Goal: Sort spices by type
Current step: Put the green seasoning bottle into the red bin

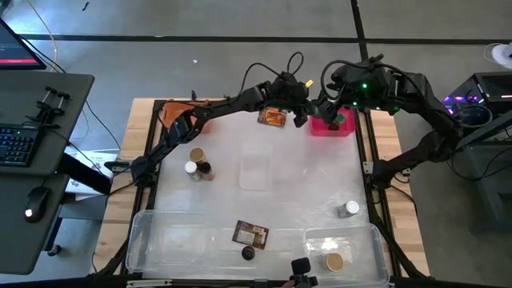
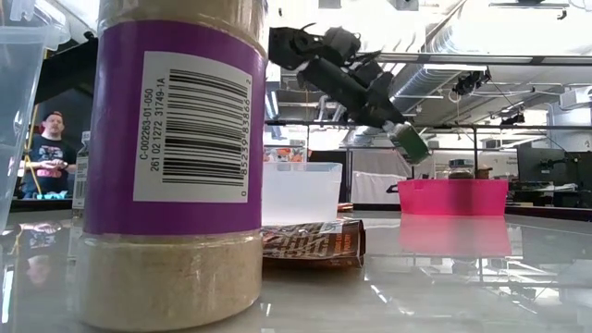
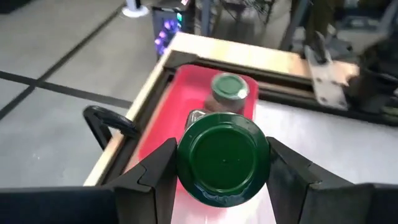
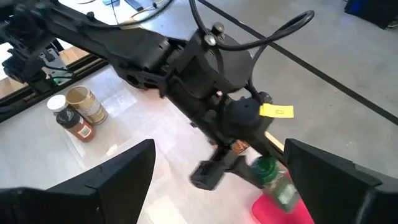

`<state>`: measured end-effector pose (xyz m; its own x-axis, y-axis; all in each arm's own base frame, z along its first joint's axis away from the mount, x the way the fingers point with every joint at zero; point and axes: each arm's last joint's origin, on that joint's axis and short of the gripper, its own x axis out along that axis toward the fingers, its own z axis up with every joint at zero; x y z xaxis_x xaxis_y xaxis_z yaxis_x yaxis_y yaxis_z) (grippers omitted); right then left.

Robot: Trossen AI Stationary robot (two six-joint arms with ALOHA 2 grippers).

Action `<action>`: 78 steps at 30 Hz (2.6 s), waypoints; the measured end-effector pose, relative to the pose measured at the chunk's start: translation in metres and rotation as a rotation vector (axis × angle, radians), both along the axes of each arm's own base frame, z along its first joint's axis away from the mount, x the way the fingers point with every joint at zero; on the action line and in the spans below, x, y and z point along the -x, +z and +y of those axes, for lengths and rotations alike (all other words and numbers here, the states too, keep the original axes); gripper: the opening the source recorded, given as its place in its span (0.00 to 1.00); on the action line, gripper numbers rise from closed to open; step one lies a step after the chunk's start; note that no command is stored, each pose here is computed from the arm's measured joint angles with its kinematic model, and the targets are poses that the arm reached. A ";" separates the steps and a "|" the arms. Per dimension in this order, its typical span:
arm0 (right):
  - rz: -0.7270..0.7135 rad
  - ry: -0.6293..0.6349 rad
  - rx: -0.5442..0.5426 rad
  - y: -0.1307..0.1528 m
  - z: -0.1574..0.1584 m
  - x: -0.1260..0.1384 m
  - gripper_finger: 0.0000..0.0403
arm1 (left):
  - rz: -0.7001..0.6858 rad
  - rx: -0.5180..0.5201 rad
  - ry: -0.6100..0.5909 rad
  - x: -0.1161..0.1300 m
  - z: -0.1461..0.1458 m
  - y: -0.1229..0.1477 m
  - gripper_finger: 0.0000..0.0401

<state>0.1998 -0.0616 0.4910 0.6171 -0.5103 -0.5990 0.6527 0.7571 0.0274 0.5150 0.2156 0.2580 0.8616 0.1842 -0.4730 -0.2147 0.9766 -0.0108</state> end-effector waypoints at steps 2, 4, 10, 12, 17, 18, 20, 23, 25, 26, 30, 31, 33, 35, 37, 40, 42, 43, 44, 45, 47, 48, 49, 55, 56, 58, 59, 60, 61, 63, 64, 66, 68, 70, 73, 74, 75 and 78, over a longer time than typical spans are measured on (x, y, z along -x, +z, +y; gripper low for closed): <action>0.007 0.003 0.012 0.000 0.000 0.000 0.87 | -0.001 -0.014 -0.028 0.006 -0.001 0.013 0.41; 0.015 -0.002 0.033 0.000 -0.001 0.000 0.87 | -0.002 -0.038 -0.051 0.013 -0.002 0.028 0.41; 0.042 0.021 0.074 0.001 -0.002 0.000 0.87 | -0.017 -0.129 -0.053 0.037 0.003 0.069 0.41; 0.042 -0.007 0.065 0.000 -0.002 0.001 0.87 | -0.020 -0.131 -0.049 0.040 0.004 0.073 0.41; 0.111 -0.039 0.032 -0.008 -0.002 0.001 0.87 | -0.034 -0.087 -0.141 0.046 0.002 0.080 0.41; 0.131 -0.035 0.028 -0.010 -0.003 -0.002 0.87 | -0.032 -0.087 -0.183 0.047 0.000 0.081 0.41; 0.165 -0.014 0.022 -0.013 -0.003 -0.004 0.87 | -0.031 -0.110 -0.248 0.052 -0.004 0.087 0.41; 0.216 0.047 0.005 -0.019 -0.003 -0.011 0.87 | 0.034 -0.141 -0.291 0.058 -0.010 0.089 0.41; 0.252 0.078 0.005 -0.023 -0.004 -0.017 0.87 | 0.076 -0.150 -0.308 0.061 -0.013 0.087 0.41; 0.269 0.088 0.007 -0.025 -0.005 -0.019 0.87 | 0.090 -0.151 -0.316 0.063 -0.015 0.088 0.41; 0.344 0.114 0.004 -0.031 -0.005 -0.020 0.87 | 0.115 -0.174 -0.324 0.067 -0.020 0.093 0.41; 0.353 0.117 0.007 -0.031 -0.005 -0.020 0.87 | 0.118 -0.181 -0.318 0.067 -0.021 0.094 0.41; 0.344 0.115 0.012 -0.030 -0.005 -0.018 0.87 | 0.122 -0.198 -0.304 0.066 -0.023 0.095 0.41; 0.334 0.103 0.027 -0.027 -0.004 -0.014 0.87 | 0.136 -0.220 -0.293 0.064 -0.026 0.094 0.41; 0.304 0.085 0.035 -0.022 -0.001 -0.007 0.87 | 0.147 -0.248 -0.276 0.062 -0.029 0.094 0.41; 0.183 0.024 0.028 -0.022 0.001 0.002 0.87 | 0.165 -0.302 -0.266 0.058 -0.038 0.094 0.41; 0.092 -0.027 -0.005 -0.033 0.002 0.005 0.87 | 0.178 -0.356 -0.266 0.054 -0.046 0.095 0.41; 0.045 -0.061 -0.032 -0.042 0.002 0.007 0.87 | 0.180 -0.383 -0.266 0.052 -0.049 0.095 0.41; -0.002 -0.103 -0.074 -0.052 0.002 0.007 0.87 | 0.181 -0.410 -0.266 0.050 -0.052 0.096 0.41; -0.052 -0.148 -0.124 -0.062 0.002 0.007 0.87 | 0.180 -0.429 -0.269 0.049 -0.054 0.096 0.41; -0.135 -0.217 -0.215 -0.081 0.002 0.008 0.87 | 0.179 -0.449 -0.263 0.047 -0.059 0.097 0.41; -0.162 -0.243 -0.251 -0.089 0.002 0.008 0.87 | 0.180 -0.449 -0.259 0.047 -0.060 0.097 0.41; -0.188 -0.264 -0.278 -0.095 0.003 0.009 0.87 | 0.179 -0.440 -0.255 0.047 -0.060 0.097 0.41; -0.363 -0.325 -0.386 -0.114 0.003 0.006 0.87 | 0.177 -0.407 -0.242 0.051 -0.054 0.098 0.41; -0.383 -0.336 -0.409 -0.114 0.003 0.005 0.87 | 0.181 -0.396 -0.233 0.052 -0.052 0.098 0.41; -0.388 -0.358 -0.436 -0.116 0.001 0.005 0.87 | 0.197 -0.363 -0.210 0.054 -0.048 0.096 0.41; -0.384 -0.359 -0.435 -0.117 0.000 0.004 0.87 | 0.205 -0.344 -0.199 0.056 -0.046 0.095 0.41; -0.379 -0.358 -0.433 -0.118 0.000 0.003 0.87 | 0.212 -0.328 -0.190 0.057 -0.045 0.094 0.41; -0.376 -0.354 -0.435 -0.118 0.000 0.003 0.87 | 0.220 -0.318 -0.184 0.058 -0.044 0.094 0.41; -0.377 -0.351 -0.437 -0.118 0.000 0.003 0.87 | 0.249 -0.297 -0.187 0.059 -0.045 0.091 0.41; -0.377 -0.347 -0.439 -0.118 0.000 0.003 0.87 | 0.265 -0.282 -0.192 0.060 -0.047 0.090 0.41; -0.375 -0.333 -0.433 -0.116 0.001 0.005 0.87 | 0.300 -0.247 -0.199 0.062 -0.051 0.087 0.41; -0.385 -0.328 -0.431 -0.114 0.002 0.008 0.87 | 0.342 -0.208 -0.206 0.063 -0.056 0.082 0.41; -0.394 -0.330 -0.427 -0.112 0.002 0.011 0.87 | 0.378 -0.171 -0.222 0.060 -0.062 0.073 0.41; -0.395 -0.331 -0.425 -0.112 0.001 0.013 0.87 | 0.445 -0.096 -0.270 0.050 -0.072 0.049 0.41; -0.395 -0.330 -0.425 -0.112 0.001 0.014 0.87 | 0.460 -0.076 -0.276 0.046 -0.075 0.040 0.41; -0.397 -0.329 -0.425 -0.111 0.002 0.014 0.87 | 0.475 -0.065 -0.281 0.042 -0.078 0.033 0.41; -0.387 -0.324 -0.432 -0.112 0.002 0.015 0.87 | 0.508 -0.062 -0.313 0.032 -0.087 0.015 0.41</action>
<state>0.1850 -0.0594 0.3792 0.6842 -0.4703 -0.5574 0.7278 0.3923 0.5624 0.4829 0.1285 0.2725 0.5479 -0.0016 -0.8365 0.1204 0.9897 0.0770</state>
